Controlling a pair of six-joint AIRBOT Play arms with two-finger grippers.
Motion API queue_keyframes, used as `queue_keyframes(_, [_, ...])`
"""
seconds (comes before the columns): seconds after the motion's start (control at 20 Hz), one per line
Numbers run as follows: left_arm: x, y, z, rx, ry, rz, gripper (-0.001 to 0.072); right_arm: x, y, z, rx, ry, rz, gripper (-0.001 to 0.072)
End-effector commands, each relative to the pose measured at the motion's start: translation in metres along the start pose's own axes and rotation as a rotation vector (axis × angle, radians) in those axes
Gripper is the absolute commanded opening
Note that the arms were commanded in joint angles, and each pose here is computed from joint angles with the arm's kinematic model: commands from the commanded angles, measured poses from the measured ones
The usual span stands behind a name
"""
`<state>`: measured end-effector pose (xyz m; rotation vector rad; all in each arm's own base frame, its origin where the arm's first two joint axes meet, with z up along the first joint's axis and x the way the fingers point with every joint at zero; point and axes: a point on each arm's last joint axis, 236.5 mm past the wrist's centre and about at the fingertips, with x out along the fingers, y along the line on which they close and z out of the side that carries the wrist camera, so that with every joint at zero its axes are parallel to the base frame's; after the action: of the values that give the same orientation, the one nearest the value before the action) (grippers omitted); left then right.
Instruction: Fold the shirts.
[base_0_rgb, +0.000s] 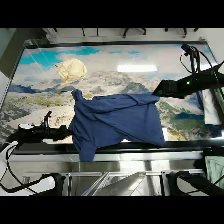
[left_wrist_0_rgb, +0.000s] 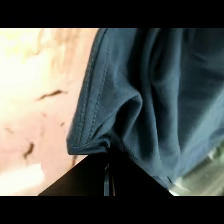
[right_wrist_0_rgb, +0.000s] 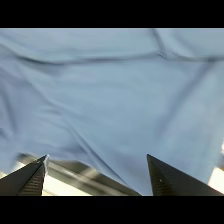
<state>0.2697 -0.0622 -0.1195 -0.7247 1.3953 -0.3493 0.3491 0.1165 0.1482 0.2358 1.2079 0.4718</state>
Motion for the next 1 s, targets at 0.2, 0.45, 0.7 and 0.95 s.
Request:
queue_keyframes(0.2, [-0.075, -0.076, 0.0, 0.152, -0.201, -0.016, 0.0019, 0.059, -0.097, -0.101, 0.152, 0.212, -0.198, 0.0694])
queue_keyframes(0.45, [-0.112, -0.091, -0.018, 0.146, -0.309, 0.057, 0.0019, 0.103, -0.106, -0.179, 0.341, 0.281, -0.005, 0.0695])
queue_keyframes(0.7, [-0.121, -0.116, -0.031, 0.187, -0.356, 0.042, 0.0019, 0.119, -0.136, -0.204, 0.437, 0.24, -0.028, 0.0695])
queue_keyframes(0.95, [-0.111, -0.122, -0.04, 0.176, -0.274, 0.026, 0.0019, 0.137, -0.146, -0.19, 0.456, 0.188, 0.033, 0.0694])
